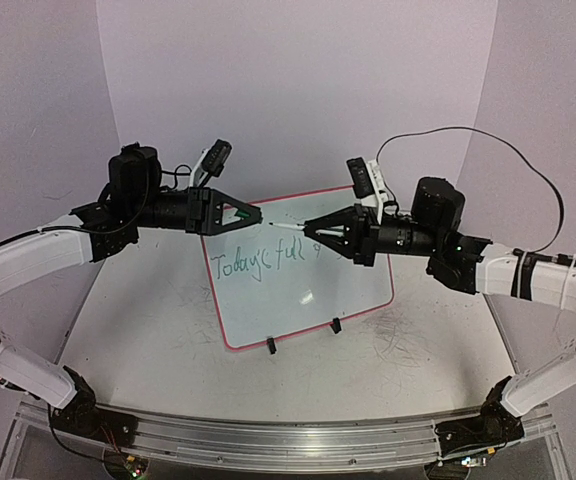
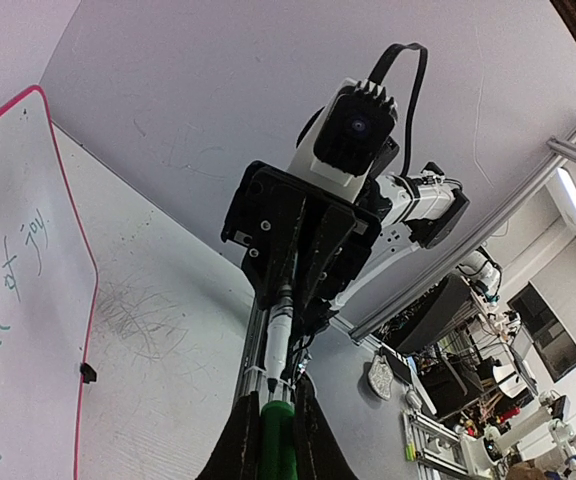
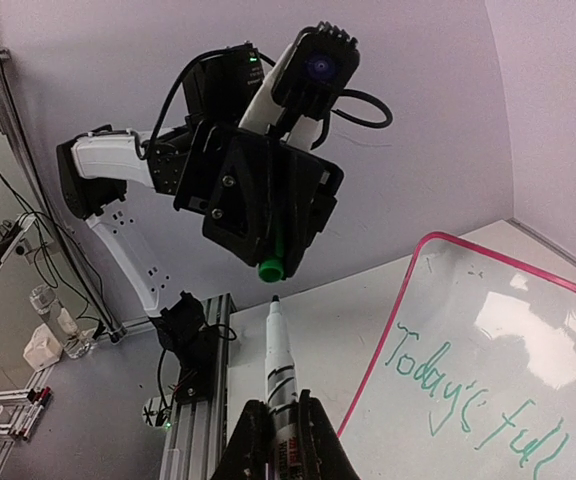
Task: Write a sentence on the whiteboard
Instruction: Insert the whiteboard marker without the cap into the whiteboard marker.
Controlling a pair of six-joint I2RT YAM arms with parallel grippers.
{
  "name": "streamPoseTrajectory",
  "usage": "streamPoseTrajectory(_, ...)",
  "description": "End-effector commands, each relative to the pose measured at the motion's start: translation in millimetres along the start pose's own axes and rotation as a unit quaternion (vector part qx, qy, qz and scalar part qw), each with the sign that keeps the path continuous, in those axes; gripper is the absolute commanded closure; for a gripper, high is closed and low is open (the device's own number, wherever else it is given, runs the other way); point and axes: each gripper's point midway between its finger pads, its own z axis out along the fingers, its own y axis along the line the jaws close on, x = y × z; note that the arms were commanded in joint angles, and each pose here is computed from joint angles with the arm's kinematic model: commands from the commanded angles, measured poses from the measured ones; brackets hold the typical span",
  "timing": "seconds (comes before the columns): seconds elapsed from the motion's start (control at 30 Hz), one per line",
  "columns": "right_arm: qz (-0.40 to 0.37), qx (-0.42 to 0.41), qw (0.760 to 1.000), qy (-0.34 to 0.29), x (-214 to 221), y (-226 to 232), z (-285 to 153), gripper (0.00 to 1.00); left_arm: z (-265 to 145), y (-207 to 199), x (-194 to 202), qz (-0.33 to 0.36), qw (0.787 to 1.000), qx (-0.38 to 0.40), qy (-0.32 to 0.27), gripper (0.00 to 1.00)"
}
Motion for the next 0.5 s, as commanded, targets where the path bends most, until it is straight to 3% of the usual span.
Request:
streamPoseTrajectory(0.0,-0.025,0.002,0.999,-0.047,-28.5,3.2,1.2,1.0,1.3,-21.0,-17.7,0.032,0.999,0.03,-0.019,1.0)
streamPoseTrajectory(0.47,-0.02,-0.014,0.999,-0.041,-22.4,5.3,7.9,1.0,4.5,-20.1,-14.5,0.03,0.999,0.031,-0.021,1.0)
